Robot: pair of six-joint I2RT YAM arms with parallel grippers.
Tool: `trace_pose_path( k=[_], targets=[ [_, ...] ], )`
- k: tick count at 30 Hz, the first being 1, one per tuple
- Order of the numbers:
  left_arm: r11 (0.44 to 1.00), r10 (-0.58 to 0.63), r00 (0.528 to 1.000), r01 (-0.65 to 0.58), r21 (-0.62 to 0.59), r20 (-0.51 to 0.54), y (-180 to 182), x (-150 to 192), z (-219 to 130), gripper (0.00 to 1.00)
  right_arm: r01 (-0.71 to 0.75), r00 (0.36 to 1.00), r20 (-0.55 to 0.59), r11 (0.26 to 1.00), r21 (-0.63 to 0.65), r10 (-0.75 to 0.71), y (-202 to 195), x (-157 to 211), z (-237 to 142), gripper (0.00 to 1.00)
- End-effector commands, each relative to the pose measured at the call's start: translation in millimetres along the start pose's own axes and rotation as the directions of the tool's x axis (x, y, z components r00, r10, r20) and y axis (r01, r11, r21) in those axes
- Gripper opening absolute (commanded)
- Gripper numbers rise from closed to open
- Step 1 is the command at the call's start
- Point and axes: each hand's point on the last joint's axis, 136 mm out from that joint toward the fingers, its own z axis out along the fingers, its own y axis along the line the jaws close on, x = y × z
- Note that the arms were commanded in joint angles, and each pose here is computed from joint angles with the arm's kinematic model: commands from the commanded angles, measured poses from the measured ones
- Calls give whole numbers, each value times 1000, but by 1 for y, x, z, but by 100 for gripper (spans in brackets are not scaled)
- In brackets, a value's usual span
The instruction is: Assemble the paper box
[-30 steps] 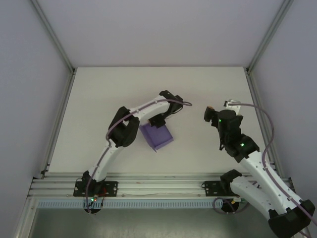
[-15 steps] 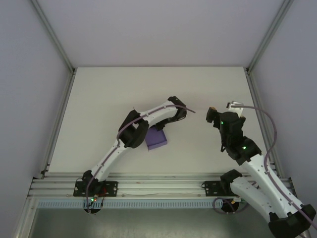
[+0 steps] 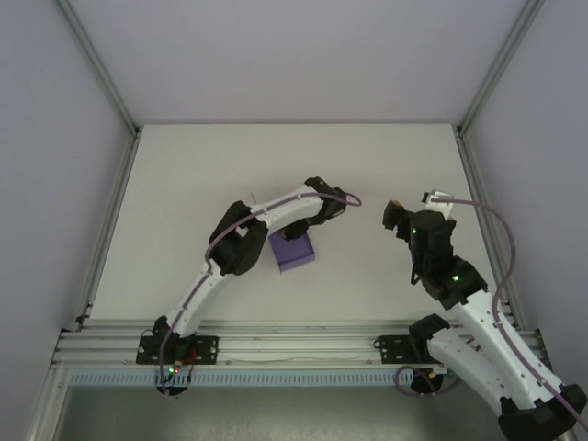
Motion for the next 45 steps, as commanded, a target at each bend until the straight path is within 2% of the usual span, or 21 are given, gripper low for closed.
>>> trace_pose_path(
  k=[1, 6, 9, 10, 12, 15, 18, 22, 26, 30, 37, 42, 45],
  targets=[
    [998, -60, 990, 55, 38, 127, 21, -5, -32, 68, -6, 1000, -21, 1000, -1, 6, -3, 8, -2, 100],
    [992, -59, 975, 33, 121, 216, 25, 5, -59, 86, 10, 999, -33, 1000, -28, -11, 0, 10, -3, 100],
    [982, -90, 955, 37, 186, 281, 26, 7, -77, 90, 31, 998, -44, 998, -55, -33, 6, 13, 0, 100],
    [976, -110, 943, 42, 216, 313, 27, 5, -86, 91, 38, 998, -48, 997, -66, -41, 9, 14, 1, 100],
    [956, -173, 907, 62, 285, 384, 30, 1, -106, 100, 63, 996, -61, 993, -101, -69, 18, 16, 5, 100],
    [929, -250, 852, 79, 360, 459, 40, -3, -129, 100, 80, 991, -98, 987, -141, -94, 30, 19, 9, 100],
    [906, -282, 839, 73, 417, 465, 47, -5, -129, 100, 103, 981, -143, 973, -205, -134, 42, 29, 11, 100],
    [889, -266, 879, 65, 453, 396, 51, -6, -93, 100, 88, 977, -170, 968, -233, -129, 48, 37, 13, 99],
    [845, -195, 915, -26, 535, 353, 34, -9, -65, 89, 81, 973, -188, 963, -256, -132, 51, 44, 14, 99],
    [822, -115, 938, -95, 562, 327, 18, -12, -43, 84, 77, 968, -211, 959, -273, -138, 53, 51, 14, 99],
    [821, -104, 975, -26, 570, 194, 16, -24, 7, 66, 75, 965, -223, 963, -259, -135, 51, 55, 17, 100],
    [807, -98, 980, -25, 590, 176, 6, -26, 18, 45, 85, 965, -223, 968, -236, -139, 47, 56, 19, 100],
    [803, -94, 983, -20, 596, 160, 1, -25, 23, 40, 87, 964, -225, 967, -238, -142, 48, 57, 20, 100]
  ],
)
